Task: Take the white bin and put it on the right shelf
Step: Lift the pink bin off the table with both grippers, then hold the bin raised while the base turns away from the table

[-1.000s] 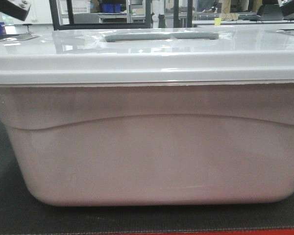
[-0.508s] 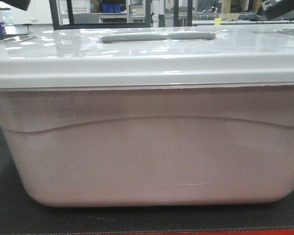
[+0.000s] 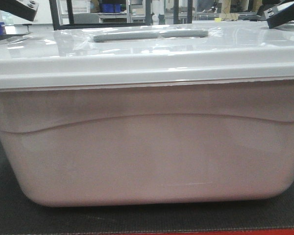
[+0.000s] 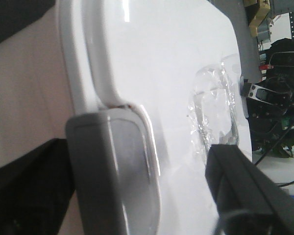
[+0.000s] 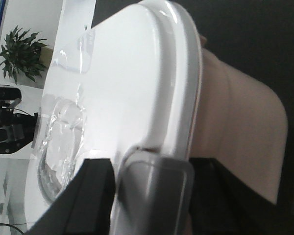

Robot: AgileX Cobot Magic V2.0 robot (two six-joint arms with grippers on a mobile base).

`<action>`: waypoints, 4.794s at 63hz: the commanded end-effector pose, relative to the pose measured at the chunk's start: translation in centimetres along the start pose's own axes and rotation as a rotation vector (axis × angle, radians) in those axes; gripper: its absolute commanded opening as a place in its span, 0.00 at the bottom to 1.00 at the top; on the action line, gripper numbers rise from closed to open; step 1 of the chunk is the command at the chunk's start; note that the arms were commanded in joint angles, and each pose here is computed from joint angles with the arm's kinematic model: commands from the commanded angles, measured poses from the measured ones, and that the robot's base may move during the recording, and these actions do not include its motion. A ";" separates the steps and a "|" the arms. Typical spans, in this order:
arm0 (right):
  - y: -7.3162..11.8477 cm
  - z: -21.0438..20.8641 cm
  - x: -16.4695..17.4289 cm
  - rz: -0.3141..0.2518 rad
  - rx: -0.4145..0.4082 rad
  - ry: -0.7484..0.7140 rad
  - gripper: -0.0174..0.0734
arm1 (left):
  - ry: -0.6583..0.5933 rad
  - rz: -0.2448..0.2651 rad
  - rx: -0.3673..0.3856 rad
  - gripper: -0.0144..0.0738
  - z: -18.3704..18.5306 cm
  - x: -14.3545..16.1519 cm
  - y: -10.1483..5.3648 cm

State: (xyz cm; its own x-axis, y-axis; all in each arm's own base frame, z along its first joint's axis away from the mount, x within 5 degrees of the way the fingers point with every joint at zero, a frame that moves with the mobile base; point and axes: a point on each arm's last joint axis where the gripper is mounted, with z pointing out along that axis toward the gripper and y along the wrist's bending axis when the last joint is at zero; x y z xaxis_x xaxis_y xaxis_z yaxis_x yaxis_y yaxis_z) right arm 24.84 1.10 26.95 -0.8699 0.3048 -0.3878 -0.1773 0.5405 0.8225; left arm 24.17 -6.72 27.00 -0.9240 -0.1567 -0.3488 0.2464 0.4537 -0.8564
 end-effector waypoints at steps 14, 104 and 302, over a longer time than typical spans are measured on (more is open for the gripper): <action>3.9 -1.0 -0.5 -0.010 -0.272 -0.056 0.37 | -0.045 -0.019 0.302 0.33 -0.6 -0.6 -4.0; 14.6 -5.9 -2.0 -0.127 -0.553 -0.425 0.26 | -0.283 0.157 0.604 0.02 -1.5 -5.6 -15.0; 13.6 -6.1 -3.6 -0.063 -0.424 -0.576 0.26 | -0.288 0.175 0.612 0.02 -1.8 -5.8 -15.5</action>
State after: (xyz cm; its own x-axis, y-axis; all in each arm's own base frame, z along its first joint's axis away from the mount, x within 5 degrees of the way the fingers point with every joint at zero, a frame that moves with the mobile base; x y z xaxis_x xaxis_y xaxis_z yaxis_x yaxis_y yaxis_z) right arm 24.77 0.36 39.17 -0.4068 0.7777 -0.4793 -0.2964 0.3840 0.8745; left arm 28.49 -9.81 38.63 -0.7352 -0.4660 -0.4922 0.4432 0.2190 -0.8693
